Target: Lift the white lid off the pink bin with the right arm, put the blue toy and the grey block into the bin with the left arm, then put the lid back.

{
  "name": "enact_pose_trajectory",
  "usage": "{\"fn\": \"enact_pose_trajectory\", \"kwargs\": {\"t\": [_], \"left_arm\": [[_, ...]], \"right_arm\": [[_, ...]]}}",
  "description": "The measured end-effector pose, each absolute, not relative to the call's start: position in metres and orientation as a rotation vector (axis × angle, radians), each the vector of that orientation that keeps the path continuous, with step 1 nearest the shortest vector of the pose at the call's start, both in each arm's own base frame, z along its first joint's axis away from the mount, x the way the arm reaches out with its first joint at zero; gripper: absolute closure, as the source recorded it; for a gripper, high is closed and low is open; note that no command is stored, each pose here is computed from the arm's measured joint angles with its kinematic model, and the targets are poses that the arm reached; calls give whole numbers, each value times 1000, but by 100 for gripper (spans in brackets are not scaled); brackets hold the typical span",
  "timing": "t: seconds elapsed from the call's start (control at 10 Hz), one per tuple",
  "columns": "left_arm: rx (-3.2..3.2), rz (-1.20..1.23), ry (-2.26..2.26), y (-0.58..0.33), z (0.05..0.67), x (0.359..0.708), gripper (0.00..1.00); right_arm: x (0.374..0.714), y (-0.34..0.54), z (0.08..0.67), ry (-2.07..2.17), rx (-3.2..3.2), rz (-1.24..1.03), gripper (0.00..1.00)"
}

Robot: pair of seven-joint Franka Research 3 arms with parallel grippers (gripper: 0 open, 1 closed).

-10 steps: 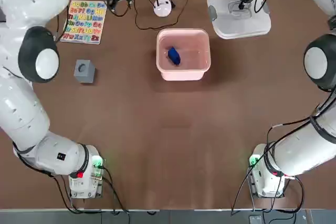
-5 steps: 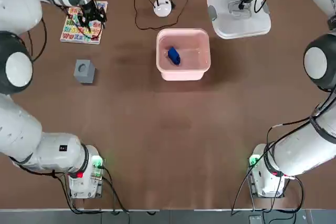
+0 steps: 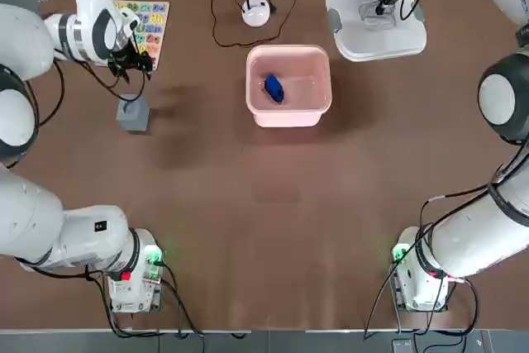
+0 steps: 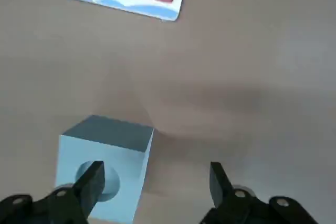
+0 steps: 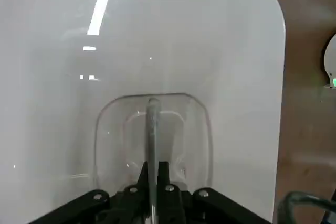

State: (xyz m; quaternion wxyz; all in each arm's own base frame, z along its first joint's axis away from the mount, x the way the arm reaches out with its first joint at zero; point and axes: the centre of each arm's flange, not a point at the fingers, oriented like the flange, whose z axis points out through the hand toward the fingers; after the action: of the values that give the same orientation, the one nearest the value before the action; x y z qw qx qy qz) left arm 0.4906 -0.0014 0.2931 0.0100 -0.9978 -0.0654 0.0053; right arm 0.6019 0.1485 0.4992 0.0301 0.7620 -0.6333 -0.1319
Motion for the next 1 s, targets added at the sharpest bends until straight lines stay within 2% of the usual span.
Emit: {"fn": "enact_pose_trajectory", "kwargs": {"t": [0.3, 0.6, 0.8, 0.9, 1.0], "left_arm": [[-3088, 47, -118, -2, 256, 457, 11], [-3061, 60, -128, 23, 251, 451, 15], [-3060, 62, -124, 29, 251, 450, 22], [-3060, 62, -115, 26, 251, 450, 31], [-3061, 63, -102, 23, 250, 450, 32]], "right_arm": [[602, 148, 499, -1953, 2349, -407, 93], [602, 148, 499, -1953, 2349, -407, 93], [602, 148, 499, -1953, 2349, -407, 93], [602, 148, 499, -1953, 2349, -407, 93], [602, 148, 499, -1953, 2349, -407, 93]]}}
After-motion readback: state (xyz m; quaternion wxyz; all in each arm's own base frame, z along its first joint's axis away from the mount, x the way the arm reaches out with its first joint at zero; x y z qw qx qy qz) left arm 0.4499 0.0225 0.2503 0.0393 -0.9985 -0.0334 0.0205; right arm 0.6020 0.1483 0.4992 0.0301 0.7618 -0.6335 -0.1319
